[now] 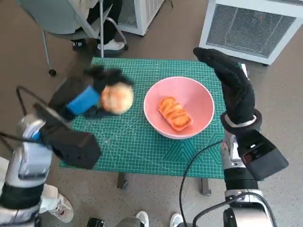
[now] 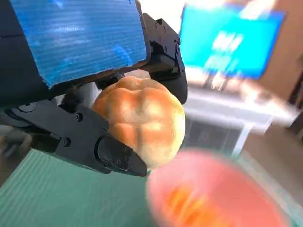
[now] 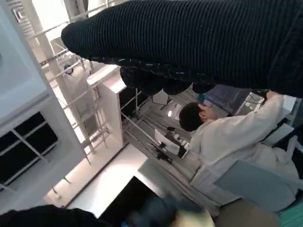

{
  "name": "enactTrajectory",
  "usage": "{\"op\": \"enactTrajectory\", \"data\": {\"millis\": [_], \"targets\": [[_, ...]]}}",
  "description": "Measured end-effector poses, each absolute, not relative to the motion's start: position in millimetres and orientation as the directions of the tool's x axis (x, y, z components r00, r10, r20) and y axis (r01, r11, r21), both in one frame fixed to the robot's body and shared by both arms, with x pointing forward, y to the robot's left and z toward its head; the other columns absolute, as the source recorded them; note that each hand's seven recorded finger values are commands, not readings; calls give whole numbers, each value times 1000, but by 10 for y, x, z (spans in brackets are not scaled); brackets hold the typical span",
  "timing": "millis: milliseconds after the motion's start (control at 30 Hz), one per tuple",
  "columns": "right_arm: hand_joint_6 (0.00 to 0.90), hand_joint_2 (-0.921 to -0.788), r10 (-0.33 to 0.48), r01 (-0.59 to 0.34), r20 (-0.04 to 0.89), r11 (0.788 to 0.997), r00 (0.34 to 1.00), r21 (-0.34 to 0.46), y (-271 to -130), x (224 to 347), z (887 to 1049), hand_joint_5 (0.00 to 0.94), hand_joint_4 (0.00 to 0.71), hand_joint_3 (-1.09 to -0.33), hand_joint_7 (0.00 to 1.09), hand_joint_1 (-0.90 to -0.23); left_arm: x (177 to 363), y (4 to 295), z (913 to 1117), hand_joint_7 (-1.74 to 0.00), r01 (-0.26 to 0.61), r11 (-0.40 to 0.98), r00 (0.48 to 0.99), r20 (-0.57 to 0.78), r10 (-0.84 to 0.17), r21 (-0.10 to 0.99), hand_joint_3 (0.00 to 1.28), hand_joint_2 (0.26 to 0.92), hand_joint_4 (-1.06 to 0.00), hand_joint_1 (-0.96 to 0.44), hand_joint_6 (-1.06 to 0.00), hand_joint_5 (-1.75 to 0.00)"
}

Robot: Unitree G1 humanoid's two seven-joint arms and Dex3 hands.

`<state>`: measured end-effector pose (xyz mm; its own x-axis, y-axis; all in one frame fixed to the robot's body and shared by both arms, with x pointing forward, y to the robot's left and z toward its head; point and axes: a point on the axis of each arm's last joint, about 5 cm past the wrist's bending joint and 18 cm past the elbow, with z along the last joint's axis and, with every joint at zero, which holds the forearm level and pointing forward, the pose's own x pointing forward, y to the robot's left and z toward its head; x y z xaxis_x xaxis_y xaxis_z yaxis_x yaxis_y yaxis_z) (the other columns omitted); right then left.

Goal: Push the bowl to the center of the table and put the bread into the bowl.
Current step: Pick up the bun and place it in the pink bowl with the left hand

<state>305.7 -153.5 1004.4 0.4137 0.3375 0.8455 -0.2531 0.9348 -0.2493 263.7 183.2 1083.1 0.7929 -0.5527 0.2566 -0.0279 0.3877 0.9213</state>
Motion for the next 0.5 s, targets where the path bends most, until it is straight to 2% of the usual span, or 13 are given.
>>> {"op": "enactTrajectory", "data": {"millis": [133, 267, 500], "targets": [[-1, -921, 339, -255, 845, 934, 413, -250, -1538, 3056, 10041, 218, 251, -781, 801, -589, 2736, 1623, 10920, -1232, -49, 421, 732, 319, -601, 906, 93, 920, -633, 1, -622, -1167], [-1, -921, 340, -255, 845, 934, 413, -251, -1541, 3055, 10041, 223, 246, -779, 792, -583, 2871, 1428, 10930, -1248, -11, 429, 686, 318, -654, 903, 99, 920, -633, 1, -607, -1166], [-1, -921, 341, -250, 846, 934, 410, -255, -1555, 3050, 10043, 227, 227, -775, 758, -584, 3115, 1166, 10784, -1272, 119, 394, 678, 215, -703, 912, 126, 920, -620, 0, -557, -1211]]}}
